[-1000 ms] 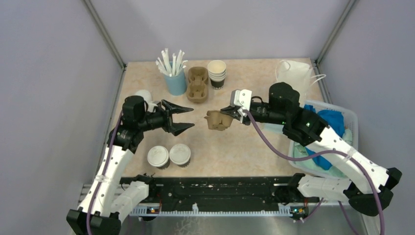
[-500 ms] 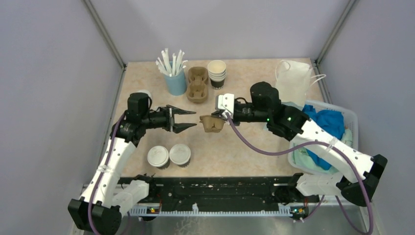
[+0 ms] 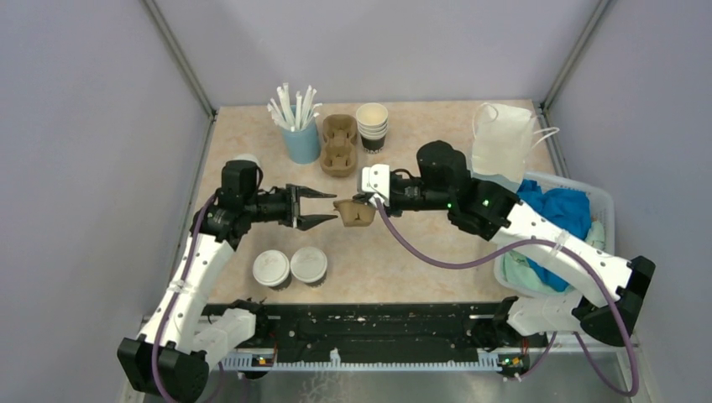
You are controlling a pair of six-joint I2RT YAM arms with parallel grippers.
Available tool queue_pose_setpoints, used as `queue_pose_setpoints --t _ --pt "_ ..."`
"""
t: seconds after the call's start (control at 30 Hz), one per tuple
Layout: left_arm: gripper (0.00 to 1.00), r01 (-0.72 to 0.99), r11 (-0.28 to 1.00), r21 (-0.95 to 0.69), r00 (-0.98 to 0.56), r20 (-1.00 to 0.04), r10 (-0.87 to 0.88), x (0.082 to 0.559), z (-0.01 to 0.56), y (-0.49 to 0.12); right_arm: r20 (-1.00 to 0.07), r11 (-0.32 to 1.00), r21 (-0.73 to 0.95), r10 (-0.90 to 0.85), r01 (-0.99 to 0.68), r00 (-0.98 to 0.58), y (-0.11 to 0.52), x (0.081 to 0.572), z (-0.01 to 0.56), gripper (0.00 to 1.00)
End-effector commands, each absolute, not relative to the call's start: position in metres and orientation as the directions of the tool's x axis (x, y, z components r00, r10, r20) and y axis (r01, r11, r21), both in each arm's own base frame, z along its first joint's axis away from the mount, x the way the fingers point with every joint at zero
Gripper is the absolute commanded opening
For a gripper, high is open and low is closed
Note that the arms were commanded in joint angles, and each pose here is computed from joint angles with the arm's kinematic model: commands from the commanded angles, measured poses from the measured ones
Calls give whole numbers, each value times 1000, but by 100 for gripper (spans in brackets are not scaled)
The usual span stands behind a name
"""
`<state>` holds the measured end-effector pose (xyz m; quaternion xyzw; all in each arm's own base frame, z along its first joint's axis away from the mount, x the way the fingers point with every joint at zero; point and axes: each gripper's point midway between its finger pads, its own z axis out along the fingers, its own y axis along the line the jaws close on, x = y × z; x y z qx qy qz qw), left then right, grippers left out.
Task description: Pack the takeout coffee
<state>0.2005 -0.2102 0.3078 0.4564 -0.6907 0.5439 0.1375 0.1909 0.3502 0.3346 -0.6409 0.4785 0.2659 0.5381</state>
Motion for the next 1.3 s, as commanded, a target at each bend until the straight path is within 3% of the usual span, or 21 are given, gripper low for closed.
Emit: queue_pose_setpoints --t 0.0,0.23,0.53,0.57,0.6,0.67,0.77,0.83,0.93,1.0,1.07,1.2,1.27 --pt "50 -798 2 -602 -532 704 -471 200 306 -211 -846 47 -492 -264 -870 464 362 190 366 0" --pt "39 -806 6 -592 -521 704 -484 204 298 -211 -839 35 -501 -265 -865 475 368 187 366 0" --pt "0 -776 9 -631 -555 675 -486 211 296 -211 -836 26 -493 -293 -870 465 372 182 361 0" --pt "0 -768 12 -641 -564 667 -486 212 296 -211 -838 30 -487 -300 -873 457 371 181 361 0" --pt "0 -750 19 -661 -584 649 -488 214 297 -210 -840 37 -479 -309 -877 446 369 180 360 7" --pt "0 -716 36 -697 -618 609 -497 218 299 -208 -851 85 -457 -330 -885 408 362 180 361 34" --pt "0 -637 85 -767 -681 507 -528 227 299 -202 -898 248 -390 -317 -887 306 336 184 377 63" --pt "0 -571 128 -811 -731 431 -529 233 299 -199 -934 402 -325 -277 -856 224 309 189 391 96" --pt "0 -429 211 -878 -814 274 -512 241 297 -191 -979 723 -165 -200 -671 25 244 211 402 99" --pt "0 -319 258 -912 -853 157 -498 246 302 -187 -991 940 10 -37 -340 -132 178 228 415 99" --pt "0 -225 313 -923 -869 45 -493 248 308 -183 -981 995 51 33 -88 -193 128 228 423 99" --pt "0 -95 363 -927 -869 -101 -485 244 326 -179 -963 992 -121 -109 34 -247 98 239 435 99" --pt "0 -52 362 -931 -870 -136 -475 240 335 -179 -943 978 -132 -74 159 -326 66 261 428 99"
